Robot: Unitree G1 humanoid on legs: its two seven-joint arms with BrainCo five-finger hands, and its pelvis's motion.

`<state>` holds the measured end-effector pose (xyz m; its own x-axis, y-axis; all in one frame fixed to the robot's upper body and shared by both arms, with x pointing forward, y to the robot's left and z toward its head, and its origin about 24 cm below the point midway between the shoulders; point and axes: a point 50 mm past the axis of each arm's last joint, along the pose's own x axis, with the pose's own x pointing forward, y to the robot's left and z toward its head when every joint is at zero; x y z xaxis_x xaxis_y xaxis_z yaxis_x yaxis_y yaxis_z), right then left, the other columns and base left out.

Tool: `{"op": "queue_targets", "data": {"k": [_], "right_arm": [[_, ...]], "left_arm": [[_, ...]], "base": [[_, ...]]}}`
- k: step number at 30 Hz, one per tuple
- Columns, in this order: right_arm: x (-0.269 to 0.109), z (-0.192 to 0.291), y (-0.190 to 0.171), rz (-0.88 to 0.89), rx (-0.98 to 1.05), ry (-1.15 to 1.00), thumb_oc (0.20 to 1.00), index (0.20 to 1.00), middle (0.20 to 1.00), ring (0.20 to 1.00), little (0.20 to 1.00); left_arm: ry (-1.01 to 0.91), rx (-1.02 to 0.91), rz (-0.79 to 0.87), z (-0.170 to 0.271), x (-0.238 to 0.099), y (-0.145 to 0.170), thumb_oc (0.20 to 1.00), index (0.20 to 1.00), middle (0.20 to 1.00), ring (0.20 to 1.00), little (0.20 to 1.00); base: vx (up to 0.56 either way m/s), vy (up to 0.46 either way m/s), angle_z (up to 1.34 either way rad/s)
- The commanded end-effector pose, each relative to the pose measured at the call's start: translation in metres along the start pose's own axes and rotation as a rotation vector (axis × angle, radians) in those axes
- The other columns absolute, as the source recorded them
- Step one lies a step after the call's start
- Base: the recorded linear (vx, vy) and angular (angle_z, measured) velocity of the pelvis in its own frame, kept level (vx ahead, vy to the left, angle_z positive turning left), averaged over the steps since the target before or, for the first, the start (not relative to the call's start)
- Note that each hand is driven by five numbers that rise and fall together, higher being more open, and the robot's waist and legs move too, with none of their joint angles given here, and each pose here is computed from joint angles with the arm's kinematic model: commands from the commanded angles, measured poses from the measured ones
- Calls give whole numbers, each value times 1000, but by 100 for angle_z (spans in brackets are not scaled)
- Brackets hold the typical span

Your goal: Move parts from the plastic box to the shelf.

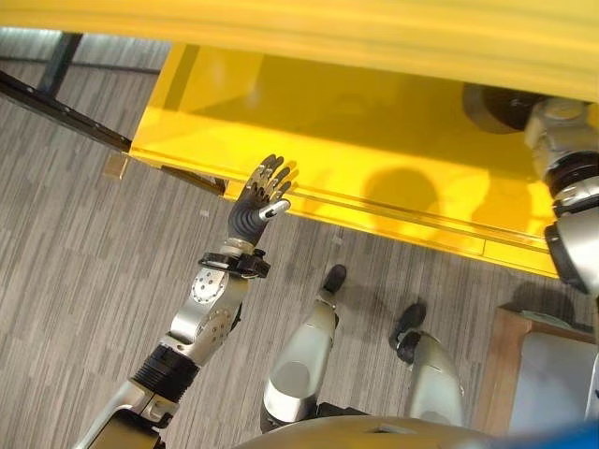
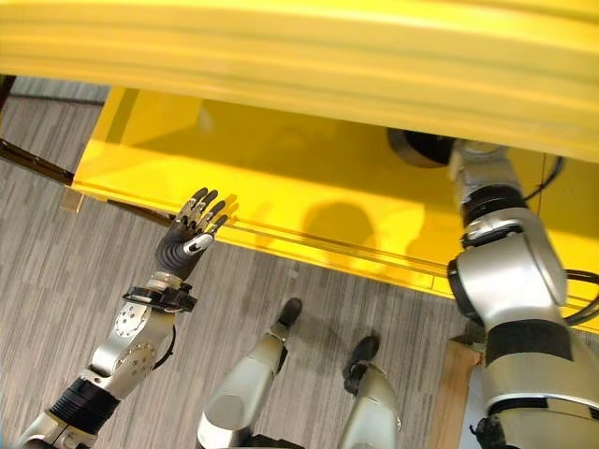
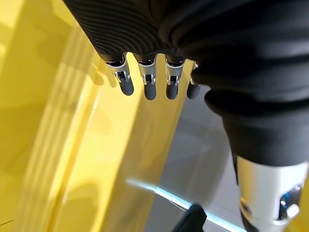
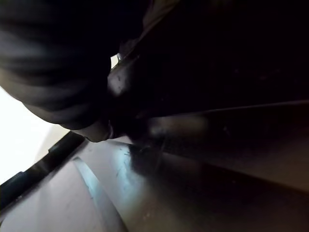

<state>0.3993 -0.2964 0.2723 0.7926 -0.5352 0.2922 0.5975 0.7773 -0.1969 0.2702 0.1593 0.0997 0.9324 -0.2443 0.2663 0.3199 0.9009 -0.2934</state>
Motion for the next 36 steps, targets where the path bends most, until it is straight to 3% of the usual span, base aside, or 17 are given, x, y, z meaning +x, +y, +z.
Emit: {"op": "queue_targets", "data": {"k": [1, 12, 21, 36], "right_arm": [[8, 61, -12, -18, -91, -222, 200, 200, 200, 200, 200], [11, 51, -25, -41, -275, -221, 200, 200, 200, 200, 200], [7, 48, -10, -20, -259, -221, 200, 200, 200, 200, 200], [10, 48, -24, -47, -319, -221, 200, 200, 200, 200, 200]], "left_arm": [[-145, 41, -81, 27, 1, -14, 1000, 1000, 1000, 1000, 1000], [-176, 45, -68, 30, 2, -15, 1000, 1000, 1000, 1000, 1000], [-227, 59, -52, 38, 9, -16, 1000, 1000, 1000, 1000, 1000], [-215, 87, -51, 41, 9, -11, 1000, 1000, 1000, 1000, 1000]], "base": [[42, -7, -4], [4, 0, 0], [-11, 6, 0], [-21, 2, -5]]}}
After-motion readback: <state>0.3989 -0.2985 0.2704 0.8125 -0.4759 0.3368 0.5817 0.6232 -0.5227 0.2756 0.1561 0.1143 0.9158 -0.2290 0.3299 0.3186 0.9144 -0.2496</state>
